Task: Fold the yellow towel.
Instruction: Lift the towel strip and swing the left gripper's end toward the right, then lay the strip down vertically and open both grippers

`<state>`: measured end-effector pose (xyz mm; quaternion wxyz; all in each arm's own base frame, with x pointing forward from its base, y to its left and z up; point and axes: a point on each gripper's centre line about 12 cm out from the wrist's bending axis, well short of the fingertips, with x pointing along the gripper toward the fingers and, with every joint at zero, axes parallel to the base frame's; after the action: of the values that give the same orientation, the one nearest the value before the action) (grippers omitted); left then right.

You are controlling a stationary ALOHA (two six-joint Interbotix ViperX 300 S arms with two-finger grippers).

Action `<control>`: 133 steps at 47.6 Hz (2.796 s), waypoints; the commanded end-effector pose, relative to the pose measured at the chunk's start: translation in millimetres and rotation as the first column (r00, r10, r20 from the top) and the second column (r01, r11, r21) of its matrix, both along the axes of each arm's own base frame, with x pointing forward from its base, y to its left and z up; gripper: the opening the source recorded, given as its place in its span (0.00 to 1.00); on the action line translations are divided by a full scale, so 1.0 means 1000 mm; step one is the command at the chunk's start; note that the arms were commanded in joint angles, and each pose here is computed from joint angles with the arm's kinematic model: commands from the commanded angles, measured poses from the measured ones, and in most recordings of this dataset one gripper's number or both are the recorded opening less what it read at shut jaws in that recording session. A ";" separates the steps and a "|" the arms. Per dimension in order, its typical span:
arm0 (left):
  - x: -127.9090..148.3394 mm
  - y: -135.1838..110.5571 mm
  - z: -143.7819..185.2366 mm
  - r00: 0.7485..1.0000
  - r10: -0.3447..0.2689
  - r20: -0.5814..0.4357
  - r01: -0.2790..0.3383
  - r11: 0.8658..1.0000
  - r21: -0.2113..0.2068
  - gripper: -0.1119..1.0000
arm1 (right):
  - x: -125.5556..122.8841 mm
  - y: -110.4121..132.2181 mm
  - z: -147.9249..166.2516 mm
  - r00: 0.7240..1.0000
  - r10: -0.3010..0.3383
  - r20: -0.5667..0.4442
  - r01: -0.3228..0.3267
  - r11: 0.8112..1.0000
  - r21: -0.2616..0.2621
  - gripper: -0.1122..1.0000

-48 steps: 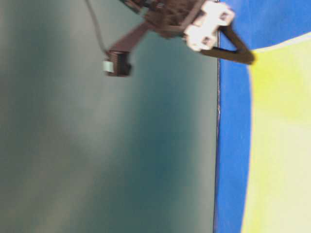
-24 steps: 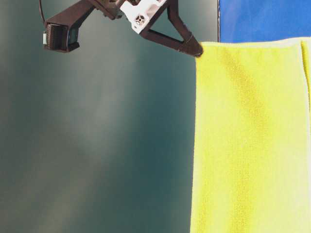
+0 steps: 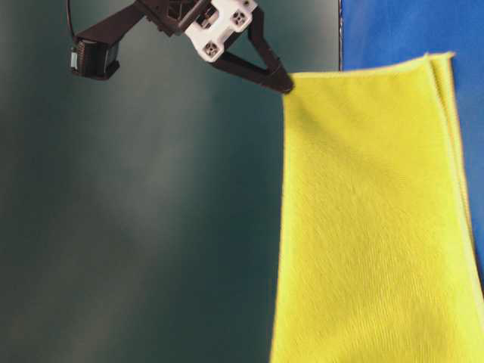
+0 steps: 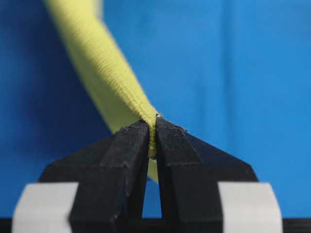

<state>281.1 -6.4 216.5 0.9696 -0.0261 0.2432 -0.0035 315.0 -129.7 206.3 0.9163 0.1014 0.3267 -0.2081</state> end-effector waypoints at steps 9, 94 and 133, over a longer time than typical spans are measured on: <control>0.049 -0.032 0.018 0.986 -0.131 0.100 0.123 0.989 0.078 0.12 | 0.013 -0.036 0.019 0.998 -0.038 0.050 0.041 0.996 -0.077 0.12; 0.203 -0.070 -0.034 0.975 -0.214 0.053 0.203 0.966 0.161 0.12 | 0.001 -0.046 -0.004 0.999 -0.025 0.045 0.030 0.993 -0.118 0.12; 0.153 -0.068 -0.063 0.979 -0.203 -0.030 0.205 0.972 0.114 0.12 | 0.056 -0.049 -0.034 0.999 0.042 0.023 -0.040 0.994 -0.099 0.12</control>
<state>430.1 -67.9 132.8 0.9542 0.0551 0.2824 -0.0824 367.8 -175.9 162.9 0.9230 0.0556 0.3225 -0.2026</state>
